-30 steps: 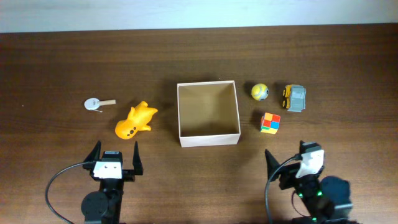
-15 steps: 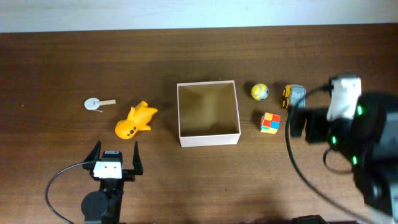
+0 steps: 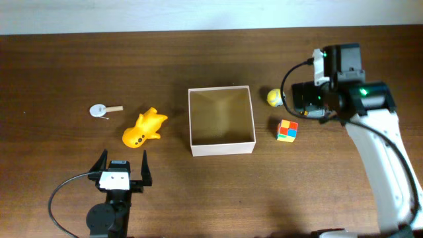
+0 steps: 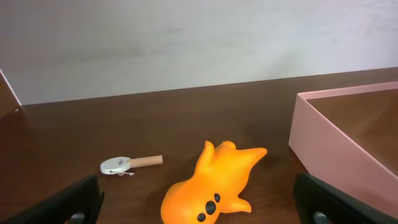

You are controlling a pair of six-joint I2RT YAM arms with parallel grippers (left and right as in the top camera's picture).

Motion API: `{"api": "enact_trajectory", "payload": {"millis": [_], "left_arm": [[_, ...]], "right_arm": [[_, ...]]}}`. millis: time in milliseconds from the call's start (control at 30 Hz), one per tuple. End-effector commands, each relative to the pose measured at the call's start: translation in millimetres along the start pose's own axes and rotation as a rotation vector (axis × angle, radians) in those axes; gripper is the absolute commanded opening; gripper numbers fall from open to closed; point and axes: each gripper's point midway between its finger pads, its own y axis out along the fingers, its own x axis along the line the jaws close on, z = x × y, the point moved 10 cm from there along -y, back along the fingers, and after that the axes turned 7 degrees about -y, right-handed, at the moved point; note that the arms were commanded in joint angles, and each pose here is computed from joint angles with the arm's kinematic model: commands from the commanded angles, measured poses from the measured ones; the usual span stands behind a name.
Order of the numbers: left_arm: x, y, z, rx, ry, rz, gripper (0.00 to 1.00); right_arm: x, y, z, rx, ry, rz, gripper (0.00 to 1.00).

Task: Pack container
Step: 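Move the right gripper over the yellow-grey toy truck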

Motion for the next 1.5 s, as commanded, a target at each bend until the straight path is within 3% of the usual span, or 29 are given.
{"api": "enact_trajectory", "payload": {"millis": [0, 133, 267, 633, 1033, 1367, 1467], "left_arm": [[1.3, 0.1, 1.8, 0.002, -0.002, -0.010, 0.99], [1.3, 0.1, 1.8, 0.002, -0.002, -0.010, 0.99], [1.3, 0.1, 1.8, 0.002, -0.002, -0.010, 0.99], [1.3, 0.1, 1.8, 0.002, -0.002, -0.010, 0.99], [1.3, 0.1, 1.8, 0.002, -0.002, -0.010, 0.99], [1.3, 0.1, 1.8, 0.002, -0.002, -0.010, 0.99], [1.3, 0.1, 1.8, 0.002, -0.002, -0.010, 0.99]], "right_arm": [[-14.9, 24.7, -2.0, 0.043, 0.079, 0.049, 0.99], [-35.7, 54.7, 5.8, 0.110, 0.317, 0.061, 0.99], [-44.1, 78.7, 11.9, 0.156, 0.364, -0.008, 0.99], [-37.5, 136.2, 17.6, 0.229, 0.335, -0.083, 0.99], [-35.0, 167.6, 14.5, 0.193, 0.267, -0.124, 0.99], [-34.4, 198.6, 27.8, 0.255, 0.260, -0.122, 1.00], [-32.8, 206.5, 31.7, 0.274, 0.258, -0.122, 0.95]]}}
